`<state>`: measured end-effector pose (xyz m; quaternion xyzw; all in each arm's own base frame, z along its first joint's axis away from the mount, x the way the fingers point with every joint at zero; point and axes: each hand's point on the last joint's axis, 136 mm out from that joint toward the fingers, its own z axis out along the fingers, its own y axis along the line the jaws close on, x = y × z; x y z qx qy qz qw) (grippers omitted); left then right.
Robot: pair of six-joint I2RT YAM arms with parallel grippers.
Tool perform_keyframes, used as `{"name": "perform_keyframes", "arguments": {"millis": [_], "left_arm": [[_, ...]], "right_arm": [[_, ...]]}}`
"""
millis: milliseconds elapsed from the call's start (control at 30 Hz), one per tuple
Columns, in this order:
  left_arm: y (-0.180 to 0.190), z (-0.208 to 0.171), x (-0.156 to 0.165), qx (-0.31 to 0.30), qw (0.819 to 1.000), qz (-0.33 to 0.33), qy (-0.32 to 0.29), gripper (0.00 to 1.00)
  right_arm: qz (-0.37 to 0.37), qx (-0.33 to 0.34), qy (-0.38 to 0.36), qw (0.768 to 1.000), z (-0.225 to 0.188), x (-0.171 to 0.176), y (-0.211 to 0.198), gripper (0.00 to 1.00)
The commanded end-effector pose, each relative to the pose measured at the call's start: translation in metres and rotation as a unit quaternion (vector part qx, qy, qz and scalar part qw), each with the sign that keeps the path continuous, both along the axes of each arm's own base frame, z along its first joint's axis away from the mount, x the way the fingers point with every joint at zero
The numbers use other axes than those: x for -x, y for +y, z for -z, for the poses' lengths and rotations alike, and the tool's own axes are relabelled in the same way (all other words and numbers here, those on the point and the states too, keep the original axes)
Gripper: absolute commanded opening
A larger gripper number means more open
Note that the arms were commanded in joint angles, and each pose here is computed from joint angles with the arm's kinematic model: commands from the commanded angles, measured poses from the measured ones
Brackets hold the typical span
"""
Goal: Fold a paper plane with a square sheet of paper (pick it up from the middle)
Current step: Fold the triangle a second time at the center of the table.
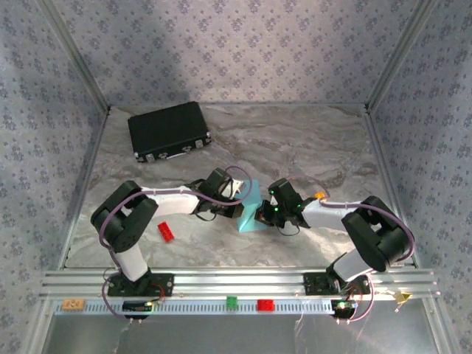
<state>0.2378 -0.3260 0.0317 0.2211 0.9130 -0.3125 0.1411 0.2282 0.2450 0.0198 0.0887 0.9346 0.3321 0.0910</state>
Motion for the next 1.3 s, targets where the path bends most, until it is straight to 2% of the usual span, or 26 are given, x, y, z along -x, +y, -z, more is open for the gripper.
{"name": "perform_keyframes", "arguments": {"millis": [0,1267], "left_arm": [[0.002,-0.004,-0.004,-0.006,1.0,0.001,-0.012,0.0],[0.007,0.008,-0.009,-0.025,0.999,-0.01,-0.016,0.0]], "right_arm": [[0.006,0.031,0.019,0.999,0.012,0.004,-0.011,0.05],[0.005,0.032,0.02,0.999,0.012,0.006,-0.014,0.05]]}}
